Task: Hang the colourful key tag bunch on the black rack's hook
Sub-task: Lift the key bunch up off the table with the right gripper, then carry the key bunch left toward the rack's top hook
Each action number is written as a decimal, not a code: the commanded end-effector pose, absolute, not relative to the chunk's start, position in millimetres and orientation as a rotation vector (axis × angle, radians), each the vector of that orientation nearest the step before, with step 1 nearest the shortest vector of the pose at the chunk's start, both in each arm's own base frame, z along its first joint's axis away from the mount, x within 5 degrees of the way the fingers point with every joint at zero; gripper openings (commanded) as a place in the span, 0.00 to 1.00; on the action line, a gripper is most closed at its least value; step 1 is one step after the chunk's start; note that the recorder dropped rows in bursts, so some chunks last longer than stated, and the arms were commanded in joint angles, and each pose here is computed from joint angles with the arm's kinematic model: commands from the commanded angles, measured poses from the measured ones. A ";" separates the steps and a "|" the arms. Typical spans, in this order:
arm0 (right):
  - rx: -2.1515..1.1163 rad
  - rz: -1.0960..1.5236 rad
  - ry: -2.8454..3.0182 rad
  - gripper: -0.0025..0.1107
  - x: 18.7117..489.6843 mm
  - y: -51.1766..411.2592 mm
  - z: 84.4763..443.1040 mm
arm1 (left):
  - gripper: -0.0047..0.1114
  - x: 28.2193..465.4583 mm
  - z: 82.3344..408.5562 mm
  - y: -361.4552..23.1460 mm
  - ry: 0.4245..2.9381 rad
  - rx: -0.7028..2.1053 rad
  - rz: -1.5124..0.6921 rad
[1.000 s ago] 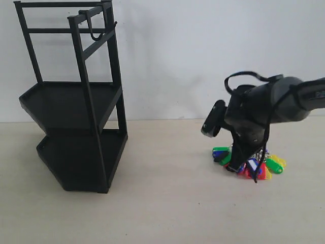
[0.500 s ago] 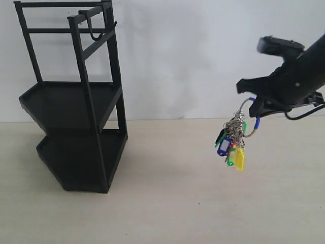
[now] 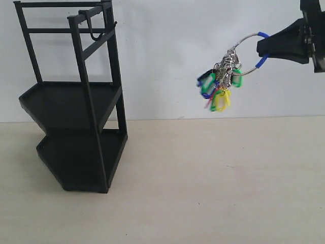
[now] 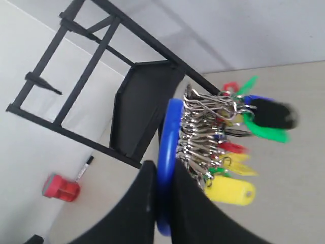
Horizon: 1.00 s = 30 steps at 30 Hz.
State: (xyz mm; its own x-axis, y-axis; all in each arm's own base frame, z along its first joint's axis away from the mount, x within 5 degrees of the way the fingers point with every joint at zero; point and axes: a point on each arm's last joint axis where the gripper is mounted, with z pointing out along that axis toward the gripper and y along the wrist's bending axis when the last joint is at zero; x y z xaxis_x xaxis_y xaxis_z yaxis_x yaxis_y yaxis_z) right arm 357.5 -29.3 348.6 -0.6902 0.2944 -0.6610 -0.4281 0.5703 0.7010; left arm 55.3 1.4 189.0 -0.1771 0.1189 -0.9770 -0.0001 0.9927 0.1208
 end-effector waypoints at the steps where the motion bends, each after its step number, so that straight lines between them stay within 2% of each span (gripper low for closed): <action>1: -0.276 1.117 1.935 0.02 335.1 -11.5 382.4 | 0.08 55.2 190.2 1.3 1.736 0.088 0.103; 8: -0.379 0.998 1.886 0.02 292.1 1.7 425.0 | 0.08 55.2 190.2 1.3 1.736 0.088 0.103; 13: -0.401 0.948 1.873 0.02 269.5 7.3 442.6 | 0.08 55.2 190.2 1.3 1.736 0.088 0.103; 19: -0.503 0.799 2.089 0.02 250.9 29.5 431.5 | 0.08 55.2 190.2 1.3 1.736 0.088 0.103; 23: -0.536 0.564 2.119 0.02 255.1 54.3 410.4 | 0.08 55.2 190.2 1.3 1.736 0.088 0.103; 26: -0.411 0.418 2.130 0.02 267.5 54.8 404.8 | 0.08 55.2 190.2 1.3 1.736 0.088 0.103; 28: -0.326 0.452 2.157 0.02 270.6 54.7 402.4 | 0.08 55.2 190.2 1.3 1.736 0.088 0.103; 30: -0.427 0.495 2.198 0.02 264.5 66.1 398.5 | 0.08 55.2 190.2 1.3 1.736 0.088 0.103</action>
